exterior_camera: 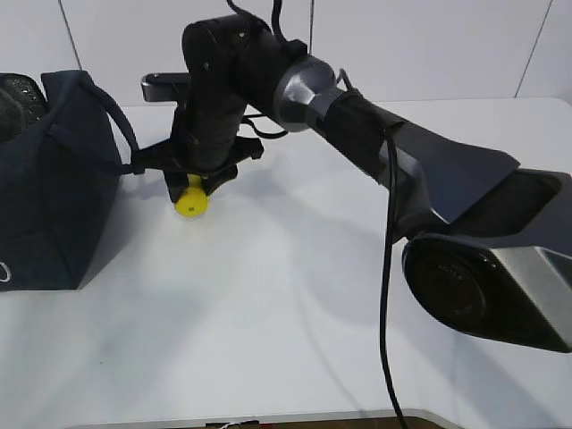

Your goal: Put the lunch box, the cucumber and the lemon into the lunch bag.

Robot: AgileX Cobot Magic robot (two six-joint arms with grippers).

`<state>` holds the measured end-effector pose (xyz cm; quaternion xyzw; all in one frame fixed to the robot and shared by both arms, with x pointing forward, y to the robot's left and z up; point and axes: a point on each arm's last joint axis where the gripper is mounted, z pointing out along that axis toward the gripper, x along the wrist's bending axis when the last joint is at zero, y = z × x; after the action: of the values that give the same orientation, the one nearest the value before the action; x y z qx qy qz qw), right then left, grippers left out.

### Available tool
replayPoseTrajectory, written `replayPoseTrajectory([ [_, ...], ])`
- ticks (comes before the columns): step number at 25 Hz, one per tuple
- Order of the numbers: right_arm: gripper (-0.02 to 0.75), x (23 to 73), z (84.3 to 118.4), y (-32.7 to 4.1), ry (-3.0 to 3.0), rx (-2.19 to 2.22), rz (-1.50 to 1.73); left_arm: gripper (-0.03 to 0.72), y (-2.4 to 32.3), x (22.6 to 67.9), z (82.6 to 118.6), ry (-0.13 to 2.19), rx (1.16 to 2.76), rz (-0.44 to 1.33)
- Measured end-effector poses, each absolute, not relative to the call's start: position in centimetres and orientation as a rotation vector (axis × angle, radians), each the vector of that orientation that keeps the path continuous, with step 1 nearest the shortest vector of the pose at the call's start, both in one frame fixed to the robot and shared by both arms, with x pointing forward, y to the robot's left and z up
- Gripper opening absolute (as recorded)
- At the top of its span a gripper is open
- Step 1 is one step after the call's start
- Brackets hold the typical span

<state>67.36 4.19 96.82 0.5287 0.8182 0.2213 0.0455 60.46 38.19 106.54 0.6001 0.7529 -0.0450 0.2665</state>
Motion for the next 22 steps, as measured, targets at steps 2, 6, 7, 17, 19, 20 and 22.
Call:
replayPoseTrajectory([
  [2,0.340,67.4,98.6,4.3,2.467,1.591,0.754,-0.001,38.2,60.5,106.5,2.033,1.620,-0.121],
  [6,0.340,67.3,102.5,4.2,2.391,1.534,0.924,-0.001,38.2,60.5,106.5,2.033,1.620,-0.121],
  [7,0.340,67.3,103.1,4.1,2.378,1.524,0.951,-0.001,38.2,60.5,106.5,2.033,1.620,-0.121],
  [17,0.337,65.5,104.6,5.7,2.535,1.606,1.195,-0.001,37.6,60.7,107.0,1.971,1.565,-0.167],
  [19,0.337,65.2,104.8,6.0,2.567,1.622,1.247,-0.001,37.5,60.8,107.1,1.956,1.559,-0.174],
  [20,0.337,65.1,105.0,6.2,2.574,1.629,1.287,-0.001,37.4,60.8,107.1,1.949,1.556,-0.176],
  [22,0.337,64.9,105.4,6.6,2.581,1.644,1.377,-0.001,37.4,60.8,107.1,1.940,1.556,-0.178],
])
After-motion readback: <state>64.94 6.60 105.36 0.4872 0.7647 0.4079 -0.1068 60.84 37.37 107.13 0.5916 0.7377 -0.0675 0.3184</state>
